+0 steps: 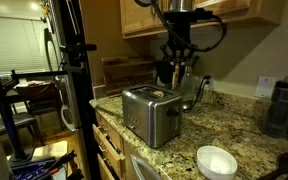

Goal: Place one slice of bread in each of the toaster slots

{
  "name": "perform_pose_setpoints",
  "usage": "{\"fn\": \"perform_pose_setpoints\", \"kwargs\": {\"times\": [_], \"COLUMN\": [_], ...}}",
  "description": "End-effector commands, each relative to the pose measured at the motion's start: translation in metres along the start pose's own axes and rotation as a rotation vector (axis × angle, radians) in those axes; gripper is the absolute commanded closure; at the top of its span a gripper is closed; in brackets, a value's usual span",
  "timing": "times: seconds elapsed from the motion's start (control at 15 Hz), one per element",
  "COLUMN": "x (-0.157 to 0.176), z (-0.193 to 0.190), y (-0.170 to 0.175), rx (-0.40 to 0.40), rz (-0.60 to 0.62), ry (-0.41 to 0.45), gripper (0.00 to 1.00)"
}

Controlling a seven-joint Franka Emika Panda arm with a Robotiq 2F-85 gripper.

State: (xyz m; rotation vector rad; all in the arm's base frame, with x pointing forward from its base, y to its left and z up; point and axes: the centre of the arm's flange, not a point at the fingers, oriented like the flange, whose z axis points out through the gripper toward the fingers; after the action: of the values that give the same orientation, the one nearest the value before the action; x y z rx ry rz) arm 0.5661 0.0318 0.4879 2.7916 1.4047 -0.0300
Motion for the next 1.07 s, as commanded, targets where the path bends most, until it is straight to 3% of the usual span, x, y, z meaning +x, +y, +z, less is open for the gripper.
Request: {"fn": "perform_pose_setpoints", "kwargs": {"times": [0.0, 1.0], "x": [-0.001, 0.013], "z": [-0.009, -0.013], "y": [-0.023, -0.049], "rx": [-0.003, 0.163], "rz": [-0.075, -0.285], "ry": [-0.023, -0.114], "gripper": [0.92, 0.92]}}
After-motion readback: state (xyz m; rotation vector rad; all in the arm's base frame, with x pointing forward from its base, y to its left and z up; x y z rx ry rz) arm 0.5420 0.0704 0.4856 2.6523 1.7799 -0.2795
